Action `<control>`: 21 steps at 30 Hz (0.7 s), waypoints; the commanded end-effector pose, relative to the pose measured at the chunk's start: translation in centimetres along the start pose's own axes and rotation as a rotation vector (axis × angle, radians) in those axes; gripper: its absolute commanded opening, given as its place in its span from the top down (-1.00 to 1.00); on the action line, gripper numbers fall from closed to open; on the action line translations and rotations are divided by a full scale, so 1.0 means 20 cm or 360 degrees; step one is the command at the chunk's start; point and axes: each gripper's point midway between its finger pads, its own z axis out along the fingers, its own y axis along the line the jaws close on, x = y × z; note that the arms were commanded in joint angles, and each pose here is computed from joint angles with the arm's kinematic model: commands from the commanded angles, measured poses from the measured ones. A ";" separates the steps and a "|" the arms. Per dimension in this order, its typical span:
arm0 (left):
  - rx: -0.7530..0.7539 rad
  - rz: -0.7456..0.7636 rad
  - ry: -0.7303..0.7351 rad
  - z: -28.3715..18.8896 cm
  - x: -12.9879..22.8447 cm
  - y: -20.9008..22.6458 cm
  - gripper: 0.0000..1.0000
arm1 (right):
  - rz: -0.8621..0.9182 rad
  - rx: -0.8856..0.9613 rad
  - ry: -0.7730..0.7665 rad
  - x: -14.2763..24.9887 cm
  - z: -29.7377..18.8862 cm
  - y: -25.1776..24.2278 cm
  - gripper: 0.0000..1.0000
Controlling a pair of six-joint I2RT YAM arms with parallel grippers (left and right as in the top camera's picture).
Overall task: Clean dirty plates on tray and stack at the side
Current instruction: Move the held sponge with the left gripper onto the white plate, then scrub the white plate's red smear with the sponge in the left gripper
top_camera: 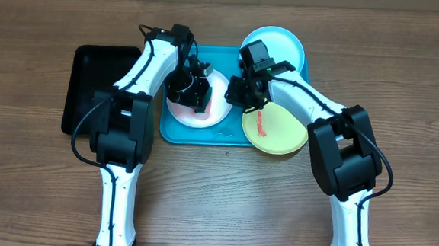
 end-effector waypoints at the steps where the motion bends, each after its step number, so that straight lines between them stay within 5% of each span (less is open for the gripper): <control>1: -0.0366 -0.0316 -0.0079 0.06 -0.07 0.20 0.92 | 0.0012 -0.0027 0.0022 0.01 0.02 0.02 0.93; 5: -0.0864 -0.0668 -0.0289 -0.10 -0.12 0.44 0.92 | 0.0012 -0.0027 0.0022 0.01 0.02 0.02 0.93; 12: -0.1194 -0.0777 -0.0308 -0.25 -0.06 0.52 0.92 | 0.0012 -0.0026 0.0021 0.01 0.02 0.02 0.93; 16: -0.1099 -0.0647 -0.0101 -0.19 0.03 0.44 0.92 | 0.0012 -0.0027 0.0020 0.01 0.02 0.02 0.93; 21: -0.0610 -0.0203 0.0178 -0.05 0.10 0.16 0.92 | 0.0011 -0.0028 0.0020 0.01 0.02 0.02 0.93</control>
